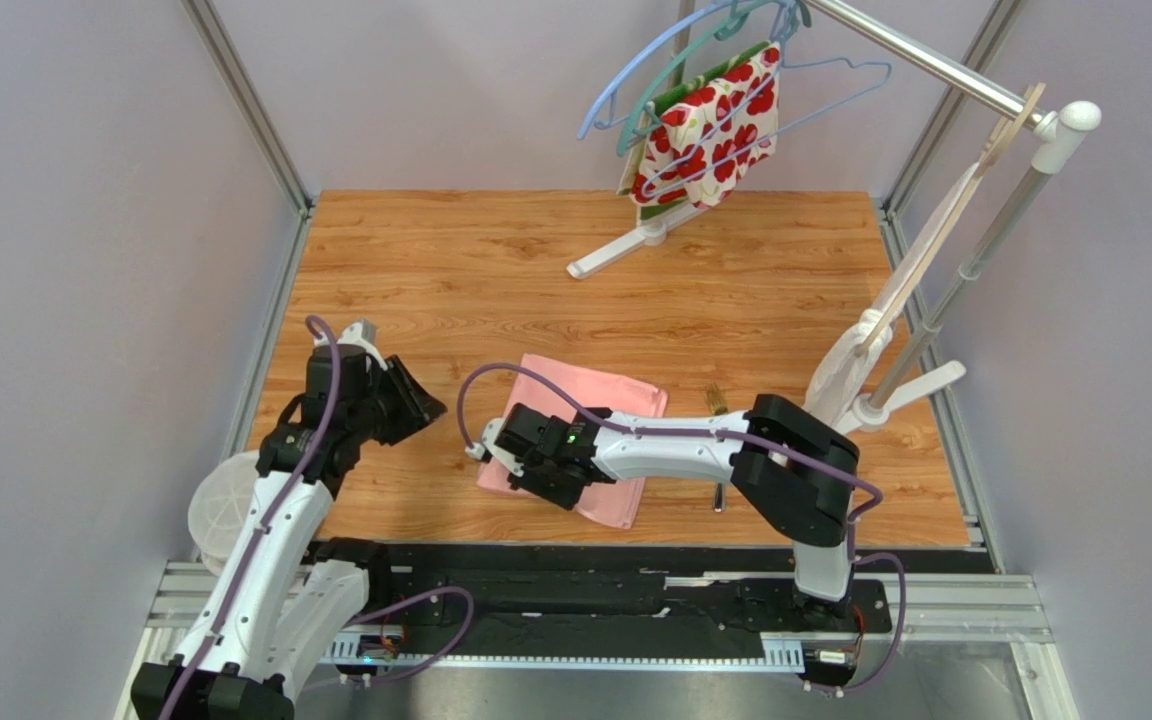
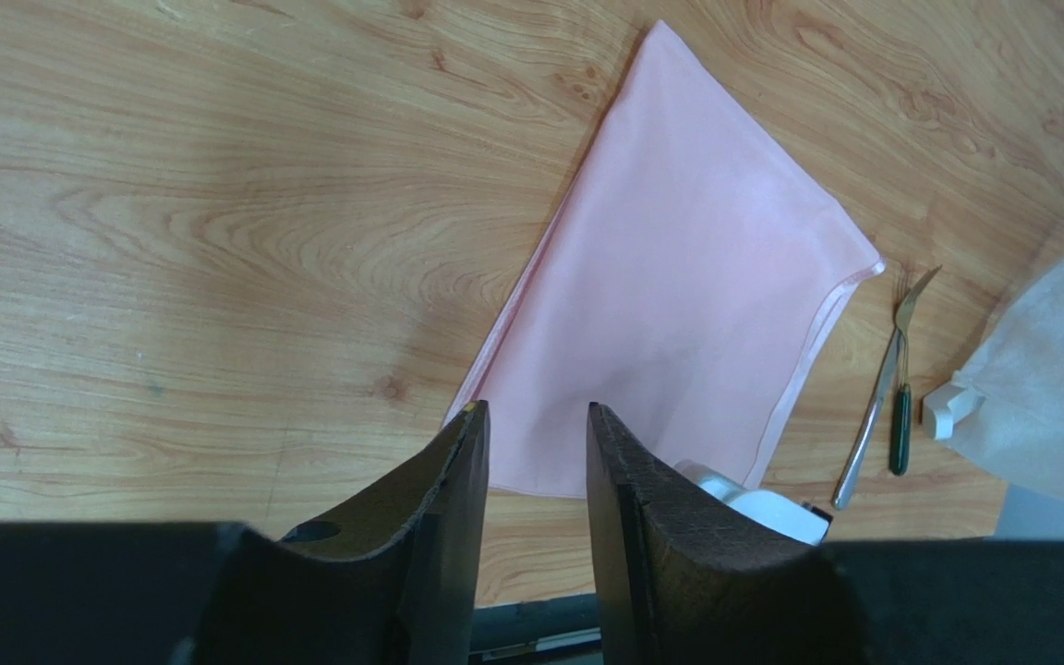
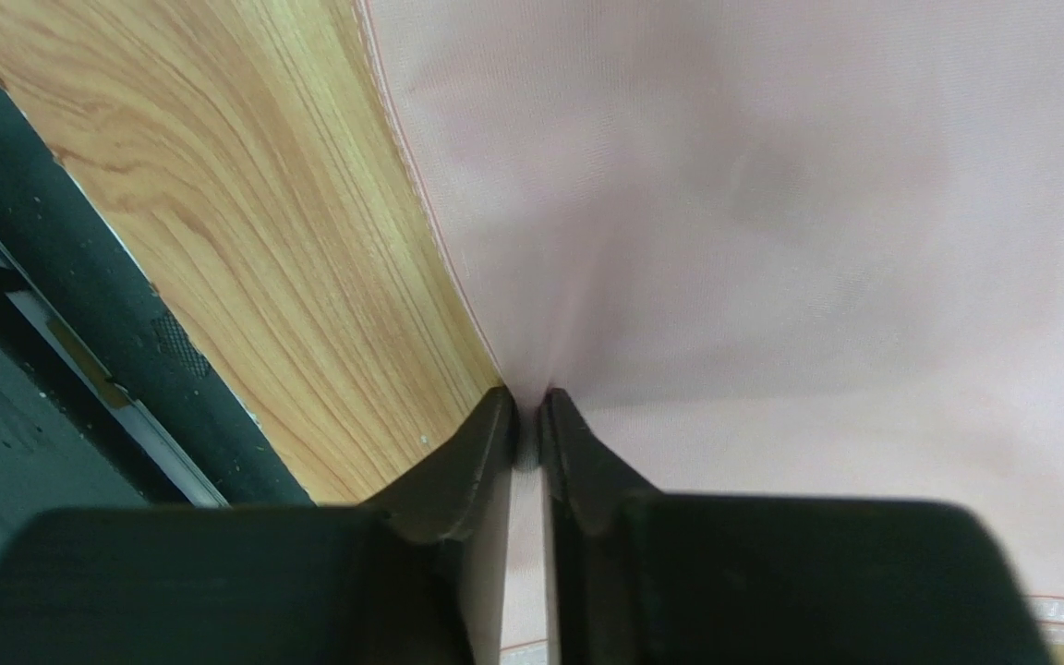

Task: Fold the napkin into a case and place the utensils inside
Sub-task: Pick up the lower triangle-folded napkin from the center of the board.

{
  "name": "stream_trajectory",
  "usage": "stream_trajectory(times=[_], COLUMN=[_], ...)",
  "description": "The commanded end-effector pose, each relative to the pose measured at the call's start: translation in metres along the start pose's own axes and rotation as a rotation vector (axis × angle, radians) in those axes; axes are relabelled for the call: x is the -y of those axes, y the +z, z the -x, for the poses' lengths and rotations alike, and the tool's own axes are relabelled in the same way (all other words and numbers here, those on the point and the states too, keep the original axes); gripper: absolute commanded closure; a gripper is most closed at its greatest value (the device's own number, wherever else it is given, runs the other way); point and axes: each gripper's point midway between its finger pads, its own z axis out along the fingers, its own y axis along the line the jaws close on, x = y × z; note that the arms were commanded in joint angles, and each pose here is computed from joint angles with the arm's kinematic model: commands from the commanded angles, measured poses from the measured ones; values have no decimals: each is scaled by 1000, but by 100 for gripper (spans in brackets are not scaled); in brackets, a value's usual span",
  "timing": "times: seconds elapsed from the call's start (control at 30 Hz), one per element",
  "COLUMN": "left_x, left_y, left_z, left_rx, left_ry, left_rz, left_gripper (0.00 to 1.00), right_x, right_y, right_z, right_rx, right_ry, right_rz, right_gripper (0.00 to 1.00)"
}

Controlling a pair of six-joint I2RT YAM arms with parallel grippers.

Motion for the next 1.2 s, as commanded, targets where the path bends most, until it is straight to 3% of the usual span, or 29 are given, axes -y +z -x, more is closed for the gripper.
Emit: stream_trajectory(times=[0.0, 0.07, 0.17, 0.2, 0.37, 0.57, 0.7, 0.8, 0.9, 1.07, 1.17], left_x=[-1, -4, -3, -2, 7, 26, 24, 15, 25, 31, 14], left_y=[5, 8, 13, 16, 24, 21, 26, 32, 36, 45, 53], left_z=[-3, -8, -15, -18, -28, -23, -29, -41, -38, -31, -43], left_rx=[-17, -45, -92, -116, -193, -113, -154, -222, -222, -228, -270], left_ry=[-1, -11, -34, -34, -45, -80, -145, -242, -245, -270, -328], left_rz=[-21, -14, -14, -20, -79, -216, -194, -127, -162, -163, -63], left_gripper=[55, 48, 32, 31, 35, 35, 26, 26, 26, 28, 32], right_x=[-4, -17, -31, -26, -29, -3, 18, 22, 27, 30, 32], right_y=[23, 13, -12, -17, -50, -55, -58, -57, -60, -53, -54], right_z=[-9, 10, 39, 45, 67, 73, 79, 79, 76, 76, 78], right_rx=[-35, 16, 105, 123, 219, 286, 327, 334, 359, 374, 380], right_ry=[-8, 13, 71, 101, 247, 470, 580, 629, 656, 658, 658], right_rz=[-9, 72, 198, 224, 489, 736, 820, 876, 939, 927, 917], right_gripper=[90, 100, 100, 100, 100, 100, 100, 100, 100, 100, 100])
